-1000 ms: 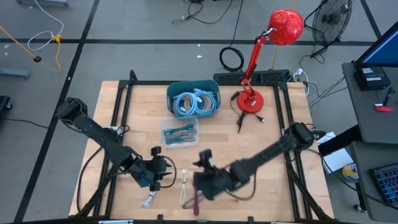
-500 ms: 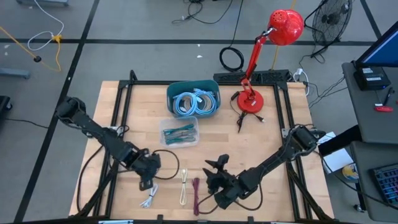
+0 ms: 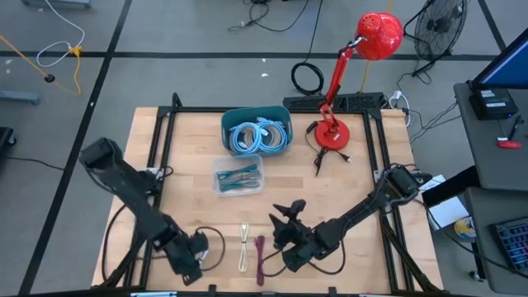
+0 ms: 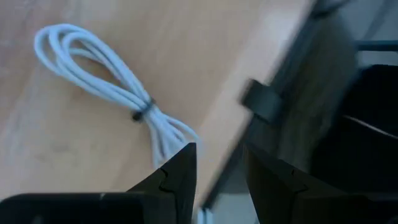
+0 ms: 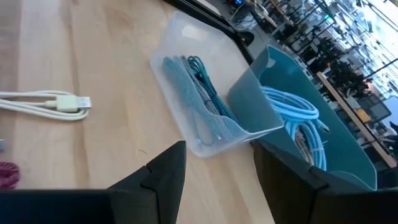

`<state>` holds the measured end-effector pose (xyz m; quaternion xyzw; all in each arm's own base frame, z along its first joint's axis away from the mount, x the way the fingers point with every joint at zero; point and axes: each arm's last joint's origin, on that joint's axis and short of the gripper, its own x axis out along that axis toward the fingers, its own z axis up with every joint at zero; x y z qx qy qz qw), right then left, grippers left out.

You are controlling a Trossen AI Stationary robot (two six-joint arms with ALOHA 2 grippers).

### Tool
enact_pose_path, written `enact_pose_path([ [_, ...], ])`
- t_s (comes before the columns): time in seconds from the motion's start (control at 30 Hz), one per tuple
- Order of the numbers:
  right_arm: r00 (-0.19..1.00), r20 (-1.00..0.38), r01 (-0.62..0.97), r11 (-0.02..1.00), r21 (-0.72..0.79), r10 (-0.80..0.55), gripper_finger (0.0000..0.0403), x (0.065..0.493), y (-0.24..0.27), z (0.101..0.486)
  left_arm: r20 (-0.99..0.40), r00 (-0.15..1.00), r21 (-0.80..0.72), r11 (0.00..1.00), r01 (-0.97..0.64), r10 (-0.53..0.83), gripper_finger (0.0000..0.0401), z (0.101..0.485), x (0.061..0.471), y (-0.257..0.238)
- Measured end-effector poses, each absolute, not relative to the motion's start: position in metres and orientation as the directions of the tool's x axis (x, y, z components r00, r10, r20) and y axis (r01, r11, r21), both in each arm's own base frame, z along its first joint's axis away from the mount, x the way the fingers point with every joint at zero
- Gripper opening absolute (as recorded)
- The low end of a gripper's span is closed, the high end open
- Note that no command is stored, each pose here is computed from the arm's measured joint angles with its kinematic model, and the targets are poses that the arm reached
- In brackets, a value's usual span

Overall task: Pick & Place USB Port
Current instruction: Put the white charger cable into the transparent bin

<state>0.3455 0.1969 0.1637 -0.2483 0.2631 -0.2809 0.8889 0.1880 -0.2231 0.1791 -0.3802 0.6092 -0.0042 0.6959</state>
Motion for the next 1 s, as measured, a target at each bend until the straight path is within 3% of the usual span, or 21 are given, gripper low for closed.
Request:
enact_pose_path([
  [0.2,0.694,-0.33,0.378,0.714,-0.589,-0.64,0.0177,0.349,0.191,0.164,-0.915,0.101,-0.392,0.798,-0.457,-0.392,0.0134,0.161,0.217,-0.241],
  [0.43,0.714,-0.395,0.314,0.768,-0.558,-0.579,0.0178,0.349,0.194,0.162,-0.992,0.044,-0.122,0.866,-0.485,-0.115,0.0134,0.184,0.239,-0.253],
  [0.57,0.726,-0.458,0.249,0.817,-0.52,-0.513,0.0174,0.349,0.196,0.16,-0.999,0.035,-0.048,0.845,-0.533,-0.034,0.0134,0.192,0.245,-0.256],
  [1.0,0.731,-0.488,0.196,0.831,-0.52,-0.477,0.0171,0.34,0.202,0.152,-0.993,-0.121,0.091,0.681,-0.727,0.003,0.0134,0.187,0.224,-0.26],
])
